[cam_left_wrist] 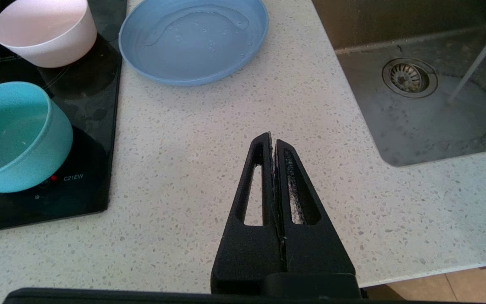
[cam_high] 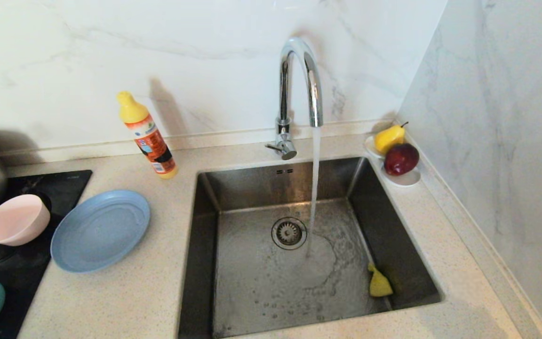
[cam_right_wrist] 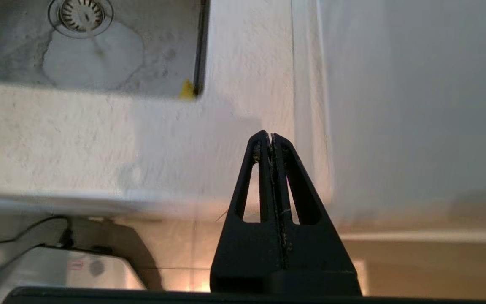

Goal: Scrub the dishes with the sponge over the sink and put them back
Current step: Turn off the faucet

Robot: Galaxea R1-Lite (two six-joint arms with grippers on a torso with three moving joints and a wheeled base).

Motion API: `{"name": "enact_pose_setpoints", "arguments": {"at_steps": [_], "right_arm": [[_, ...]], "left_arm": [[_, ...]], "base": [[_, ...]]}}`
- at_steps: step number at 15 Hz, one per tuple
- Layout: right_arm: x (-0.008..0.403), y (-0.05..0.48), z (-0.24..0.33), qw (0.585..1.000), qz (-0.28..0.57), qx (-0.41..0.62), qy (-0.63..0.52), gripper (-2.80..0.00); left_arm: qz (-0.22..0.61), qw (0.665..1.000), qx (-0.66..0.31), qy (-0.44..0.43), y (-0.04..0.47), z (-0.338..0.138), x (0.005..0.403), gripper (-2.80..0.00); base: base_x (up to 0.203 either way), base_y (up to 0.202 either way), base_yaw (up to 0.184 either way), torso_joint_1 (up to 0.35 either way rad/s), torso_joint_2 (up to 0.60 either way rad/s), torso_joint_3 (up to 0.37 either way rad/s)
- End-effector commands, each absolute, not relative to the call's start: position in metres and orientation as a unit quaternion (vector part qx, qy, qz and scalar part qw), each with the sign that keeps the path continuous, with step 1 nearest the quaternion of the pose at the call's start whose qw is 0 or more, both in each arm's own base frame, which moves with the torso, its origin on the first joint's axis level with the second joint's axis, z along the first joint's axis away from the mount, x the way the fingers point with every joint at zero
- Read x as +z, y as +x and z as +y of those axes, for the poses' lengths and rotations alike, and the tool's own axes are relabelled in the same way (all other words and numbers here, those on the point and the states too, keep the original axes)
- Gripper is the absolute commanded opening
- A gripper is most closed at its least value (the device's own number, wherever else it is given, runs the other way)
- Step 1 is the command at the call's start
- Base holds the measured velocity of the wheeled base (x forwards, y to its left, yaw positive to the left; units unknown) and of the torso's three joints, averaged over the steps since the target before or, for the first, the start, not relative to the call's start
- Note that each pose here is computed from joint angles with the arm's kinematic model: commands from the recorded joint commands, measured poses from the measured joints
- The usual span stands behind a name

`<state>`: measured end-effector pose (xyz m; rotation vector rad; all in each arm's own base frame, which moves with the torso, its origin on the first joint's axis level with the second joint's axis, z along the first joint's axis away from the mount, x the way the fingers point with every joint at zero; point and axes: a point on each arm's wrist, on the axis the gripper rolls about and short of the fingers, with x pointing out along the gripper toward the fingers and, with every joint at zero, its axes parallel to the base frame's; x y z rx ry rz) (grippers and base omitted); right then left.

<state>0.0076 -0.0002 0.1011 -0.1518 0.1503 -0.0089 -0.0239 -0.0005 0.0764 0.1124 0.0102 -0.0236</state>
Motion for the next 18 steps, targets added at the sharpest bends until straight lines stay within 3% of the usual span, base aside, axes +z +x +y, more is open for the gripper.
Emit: {"name": "enact_pose_setpoints", "arguments": {"at_steps": [1, 18], "right_arm": [[0.086, -0.012, 0.0, 0.998, 0.029, -0.008, -0.049, -2.8], [0.075, -0.024, 0.0, 1.0, 0.01, 0.009, -0.016, -2.8]], "left_arm": [[0.005, 0.998, -0.012, 0.057, -0.024, -0.001, 0.077, -2.8], [0.004, 0.998, -0.015, 0.067, -0.023, -0.001, 0.076, -2.8]], "base": [[0.0, 0.0, 0.0, 0.0, 0.0, 0.0], [0.0, 0.0, 0.0, 0.0, 0.0, 0.0]]}}
